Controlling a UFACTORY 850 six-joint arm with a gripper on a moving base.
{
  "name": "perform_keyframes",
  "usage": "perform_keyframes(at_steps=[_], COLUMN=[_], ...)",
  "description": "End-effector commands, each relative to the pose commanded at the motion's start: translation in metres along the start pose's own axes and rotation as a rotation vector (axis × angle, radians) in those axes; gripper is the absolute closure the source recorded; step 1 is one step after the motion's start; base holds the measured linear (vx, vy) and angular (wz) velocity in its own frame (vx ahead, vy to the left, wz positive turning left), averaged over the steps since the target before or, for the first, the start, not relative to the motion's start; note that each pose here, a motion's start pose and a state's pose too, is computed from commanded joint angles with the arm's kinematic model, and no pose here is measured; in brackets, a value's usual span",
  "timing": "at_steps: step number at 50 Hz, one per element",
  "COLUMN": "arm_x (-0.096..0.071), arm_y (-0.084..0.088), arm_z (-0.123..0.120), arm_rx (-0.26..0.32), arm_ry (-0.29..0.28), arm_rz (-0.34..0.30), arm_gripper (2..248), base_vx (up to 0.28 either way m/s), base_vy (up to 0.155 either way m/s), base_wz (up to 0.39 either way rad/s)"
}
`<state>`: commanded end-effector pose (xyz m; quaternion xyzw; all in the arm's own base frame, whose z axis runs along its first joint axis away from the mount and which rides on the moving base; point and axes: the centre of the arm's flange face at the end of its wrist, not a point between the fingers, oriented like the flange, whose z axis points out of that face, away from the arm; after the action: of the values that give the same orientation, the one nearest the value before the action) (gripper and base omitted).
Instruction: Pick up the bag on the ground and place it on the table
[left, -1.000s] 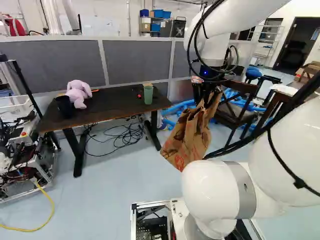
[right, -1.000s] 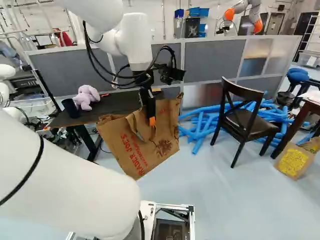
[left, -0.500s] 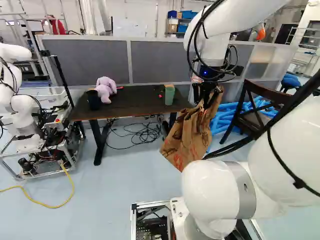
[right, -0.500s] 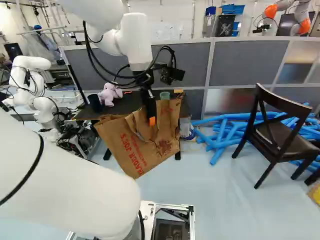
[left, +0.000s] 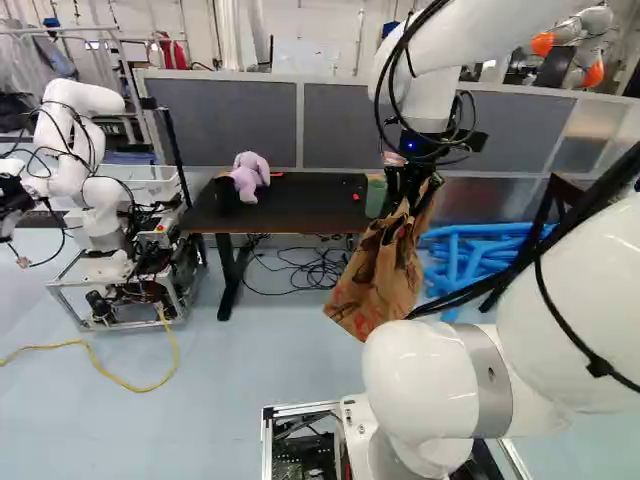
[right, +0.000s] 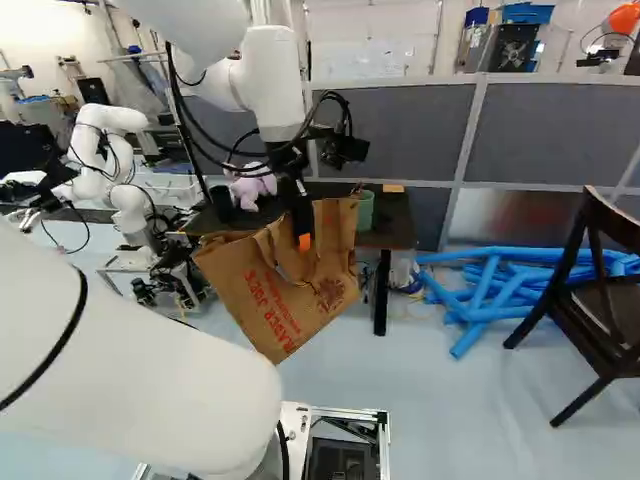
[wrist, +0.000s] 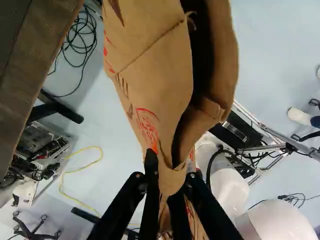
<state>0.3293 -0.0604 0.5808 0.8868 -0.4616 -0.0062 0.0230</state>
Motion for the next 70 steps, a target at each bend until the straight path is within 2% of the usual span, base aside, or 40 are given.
perform_keyframes(at_steps=[44, 70], arm_x=[0.0, 0.0], arm_y=[0.0, 0.0], arm_z=[0.0, 0.0], arm_rx=[0.0, 0.0], arm_ry=[0.0, 0.0], arm_rz=[0.0, 0.0], arm_gripper=[225, 225], base_vx=[0.122, 0.021], base_vy=[0.064, -0.018], base_wz=[0.295, 0.186])
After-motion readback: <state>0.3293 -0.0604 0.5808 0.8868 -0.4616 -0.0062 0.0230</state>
